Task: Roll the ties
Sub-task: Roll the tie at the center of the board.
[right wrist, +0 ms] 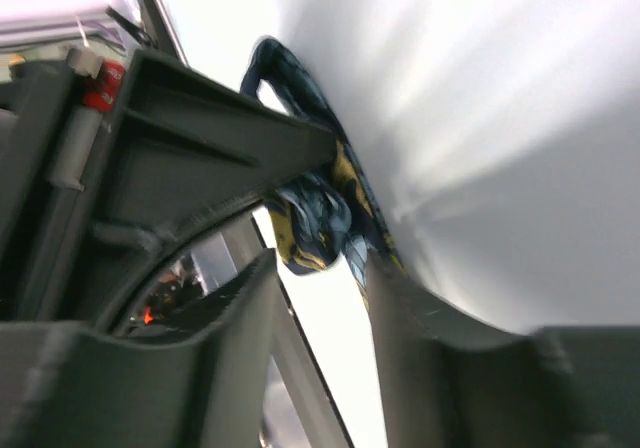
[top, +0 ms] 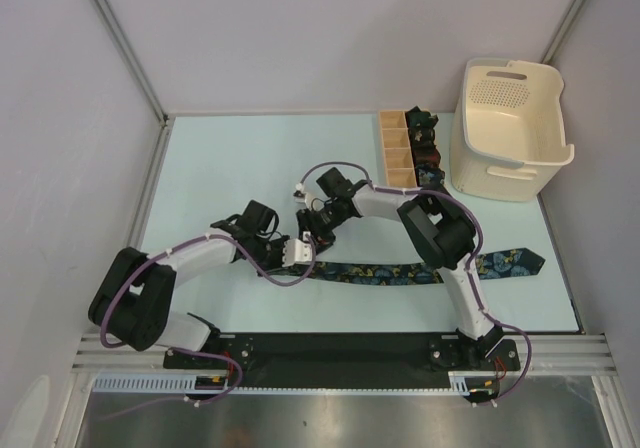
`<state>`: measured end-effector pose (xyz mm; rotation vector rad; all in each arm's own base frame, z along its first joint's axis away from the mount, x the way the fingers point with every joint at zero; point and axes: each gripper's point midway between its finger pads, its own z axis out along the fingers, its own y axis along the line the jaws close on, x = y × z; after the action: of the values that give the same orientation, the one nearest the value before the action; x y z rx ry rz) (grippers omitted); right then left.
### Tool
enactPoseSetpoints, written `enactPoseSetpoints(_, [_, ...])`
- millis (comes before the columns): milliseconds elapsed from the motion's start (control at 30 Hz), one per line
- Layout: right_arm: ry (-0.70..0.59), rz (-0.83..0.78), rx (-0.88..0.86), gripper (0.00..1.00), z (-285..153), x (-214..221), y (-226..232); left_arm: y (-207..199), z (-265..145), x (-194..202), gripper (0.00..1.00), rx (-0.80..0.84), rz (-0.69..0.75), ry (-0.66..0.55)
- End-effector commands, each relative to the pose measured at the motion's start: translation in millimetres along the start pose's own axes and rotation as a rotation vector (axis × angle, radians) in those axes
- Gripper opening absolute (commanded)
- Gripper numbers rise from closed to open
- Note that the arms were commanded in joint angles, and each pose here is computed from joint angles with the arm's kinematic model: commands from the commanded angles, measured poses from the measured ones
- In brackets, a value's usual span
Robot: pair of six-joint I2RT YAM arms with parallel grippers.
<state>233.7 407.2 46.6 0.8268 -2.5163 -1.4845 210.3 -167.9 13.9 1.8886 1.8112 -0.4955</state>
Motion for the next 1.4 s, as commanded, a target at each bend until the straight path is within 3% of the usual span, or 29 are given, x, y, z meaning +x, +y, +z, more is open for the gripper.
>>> enactPoseSetpoints(0, [-0.069, 0.108, -0.065, 0.50, -15.6, -3.9, 18.6, 2.1, 3.2, 9.8, 0.32, -0.001, -0.095, 0.071])
enactPoseSetpoints(367, [-0.074, 0.181, -0.106, 0.49, -0.7, -6.7, 20.4, 2.1, 4.4, 9.7, 0.32, -0.018, -0.109, 0.064])
enactPoseSetpoints(533, [-0.061, 0.169, -0.116, 0.43, 2.0, -3.0, 27.5, 0.8, 5.1, 10.8, 0.32, -0.014, -0.111, 0.068])
enactPoseSetpoints(667, [-0.049, 0.160, -0.067, 0.22, 4.7, 4.1, 13.0, 1.8, 3.5, 12.4, 0.38, -0.026, -0.108, 0.076])
enactPoseSetpoints(833, [-0.034, 0.162, 0.053, 0.01, 4.2, 9.2, -18.1, 3.4, -10.2, 15.3, 0.61, -0.048, -0.083, 0.064])
enactPoseSetpoints(933, [-0.030, 0.161, 0.104, 0.00, 5.1, 11.1, -30.6, 10.6, -21.4, 20.5, 0.66, -0.064, -0.080, 0.062])
enactPoseSetpoints(1067, [-0.021, 0.141, 0.126, 0.00, 6.2, 13.3, -33.2, 16.3, -28.5, 27.1, 0.66, -0.061, -0.074, 0.070])
enactPoseSetpoints(1367, [-0.025, 0.154, 0.137, 0.00, 7.7, 10.3, -37.4, 11.2, -42.0, -4.6, 0.46, -0.022, -0.023, -0.051])
